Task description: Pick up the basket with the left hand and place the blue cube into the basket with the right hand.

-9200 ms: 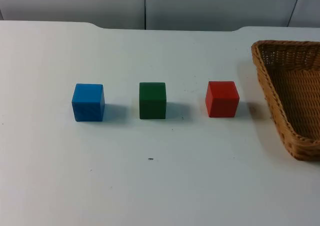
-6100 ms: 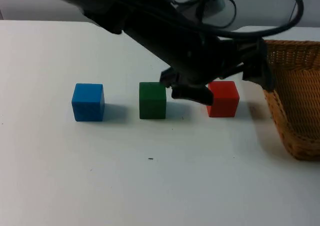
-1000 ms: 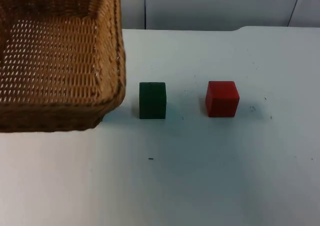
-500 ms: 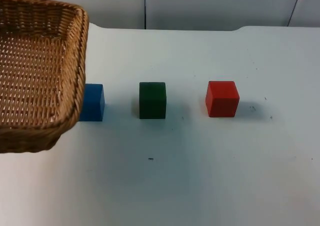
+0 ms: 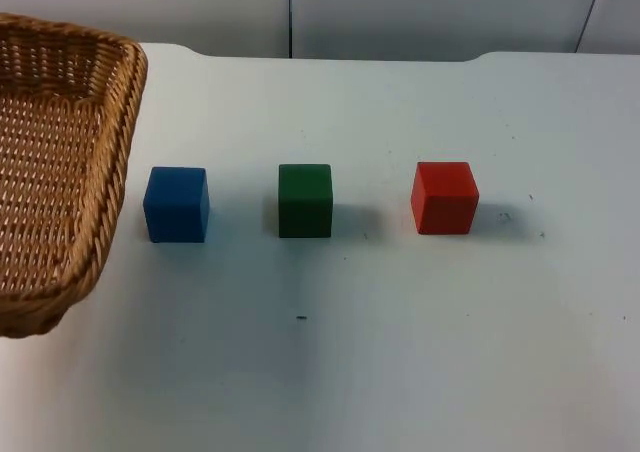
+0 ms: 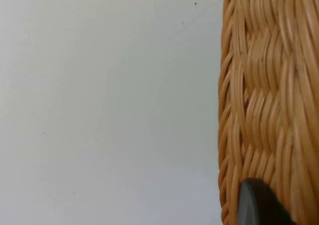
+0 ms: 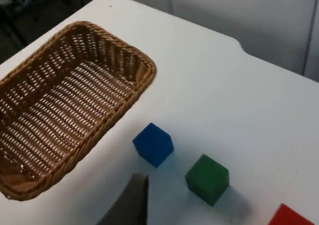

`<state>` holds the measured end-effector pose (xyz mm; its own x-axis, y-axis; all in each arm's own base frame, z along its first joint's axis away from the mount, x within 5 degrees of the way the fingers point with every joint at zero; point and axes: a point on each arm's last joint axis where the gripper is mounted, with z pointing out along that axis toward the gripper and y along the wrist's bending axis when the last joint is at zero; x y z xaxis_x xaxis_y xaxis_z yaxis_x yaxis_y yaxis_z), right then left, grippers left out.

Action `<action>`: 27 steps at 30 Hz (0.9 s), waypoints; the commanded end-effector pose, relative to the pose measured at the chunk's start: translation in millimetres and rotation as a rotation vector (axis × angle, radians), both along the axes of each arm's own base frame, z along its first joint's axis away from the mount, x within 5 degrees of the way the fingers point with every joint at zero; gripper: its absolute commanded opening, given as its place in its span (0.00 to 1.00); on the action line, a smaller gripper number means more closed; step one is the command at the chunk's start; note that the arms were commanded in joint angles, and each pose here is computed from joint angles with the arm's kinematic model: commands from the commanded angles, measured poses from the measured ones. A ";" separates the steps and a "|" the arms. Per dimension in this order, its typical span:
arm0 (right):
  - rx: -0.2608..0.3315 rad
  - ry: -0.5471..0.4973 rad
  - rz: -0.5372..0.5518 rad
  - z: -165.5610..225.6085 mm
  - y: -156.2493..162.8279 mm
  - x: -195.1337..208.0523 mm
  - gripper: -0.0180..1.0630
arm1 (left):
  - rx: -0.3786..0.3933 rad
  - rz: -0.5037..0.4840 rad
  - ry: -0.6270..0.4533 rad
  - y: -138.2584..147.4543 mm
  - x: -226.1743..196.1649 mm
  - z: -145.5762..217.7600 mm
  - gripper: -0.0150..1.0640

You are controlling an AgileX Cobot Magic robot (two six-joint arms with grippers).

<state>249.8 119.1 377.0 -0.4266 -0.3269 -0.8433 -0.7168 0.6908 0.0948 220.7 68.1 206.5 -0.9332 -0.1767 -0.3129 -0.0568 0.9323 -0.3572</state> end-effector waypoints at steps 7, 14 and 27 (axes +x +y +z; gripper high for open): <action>-0.279 -0.033 0.159 -26.9 98.4 37.8 0.93 | -0.043 0.009 -0.016 9.3 25.0 -1.3 0.01; -0.345 -0.009 0.221 -59.8 134.5 59.4 0.93 | -0.032 0.025 -0.063 14.3 36.1 13.7 0.01; -0.365 0.047 0.318 -129.4 181.8 110.0 0.93 | -0.019 0.097 -0.059 37.7 28.1 14.4 0.01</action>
